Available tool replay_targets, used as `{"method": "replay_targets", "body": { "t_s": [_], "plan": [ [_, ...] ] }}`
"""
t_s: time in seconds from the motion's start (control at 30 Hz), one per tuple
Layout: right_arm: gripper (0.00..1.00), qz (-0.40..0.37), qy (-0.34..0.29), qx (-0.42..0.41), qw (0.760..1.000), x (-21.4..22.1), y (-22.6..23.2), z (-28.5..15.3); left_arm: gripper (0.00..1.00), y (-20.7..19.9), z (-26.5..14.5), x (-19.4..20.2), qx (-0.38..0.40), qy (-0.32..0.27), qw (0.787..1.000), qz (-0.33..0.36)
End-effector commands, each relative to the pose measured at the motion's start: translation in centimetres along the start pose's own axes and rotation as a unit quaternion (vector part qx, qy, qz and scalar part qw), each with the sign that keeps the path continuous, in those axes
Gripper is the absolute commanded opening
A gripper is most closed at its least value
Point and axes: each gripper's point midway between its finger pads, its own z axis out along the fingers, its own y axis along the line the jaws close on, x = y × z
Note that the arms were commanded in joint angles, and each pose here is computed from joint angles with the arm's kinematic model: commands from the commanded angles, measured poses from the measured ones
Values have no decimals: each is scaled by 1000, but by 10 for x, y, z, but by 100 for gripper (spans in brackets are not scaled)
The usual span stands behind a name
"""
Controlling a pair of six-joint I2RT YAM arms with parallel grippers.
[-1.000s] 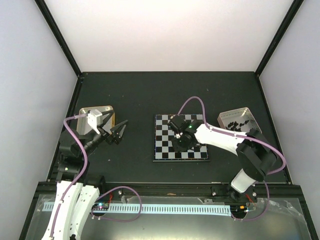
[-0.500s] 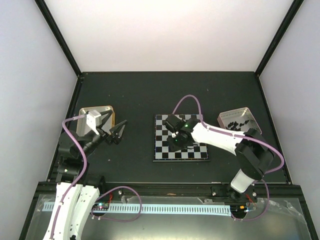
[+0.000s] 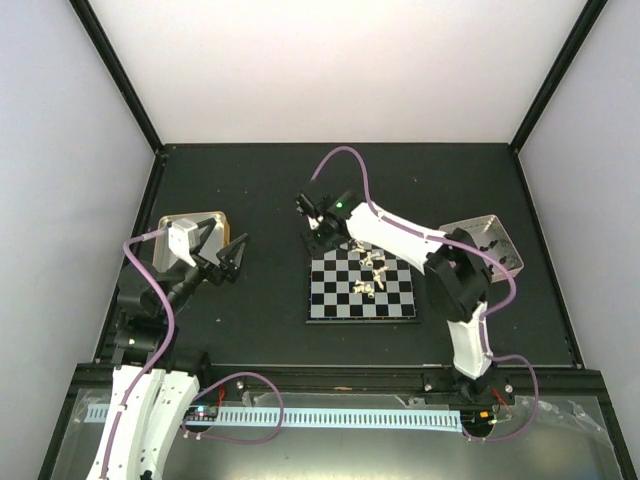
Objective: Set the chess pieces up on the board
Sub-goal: Place the chess piece on the chessboard.
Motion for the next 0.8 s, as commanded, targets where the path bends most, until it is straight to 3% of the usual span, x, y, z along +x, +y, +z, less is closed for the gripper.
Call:
{"method": "replay_targets", "body": {
  "t_s": [0.0, 0.33, 0.77],
  "plan": [
    [8, -27, 23, 12, 999, -21, -19, 13, 99, 4, -3, -10, -20, -13, 1000, 12],
    [8, -43, 48, -2, 998, -38, -30, 47, 99, 5, -2, -8, -20, -12, 1000, 8],
    [11, -3, 72, 14, 997, -54, -48, 64, 99, 5, -4, -8, -21, -12, 1000, 9]
  ]
}}
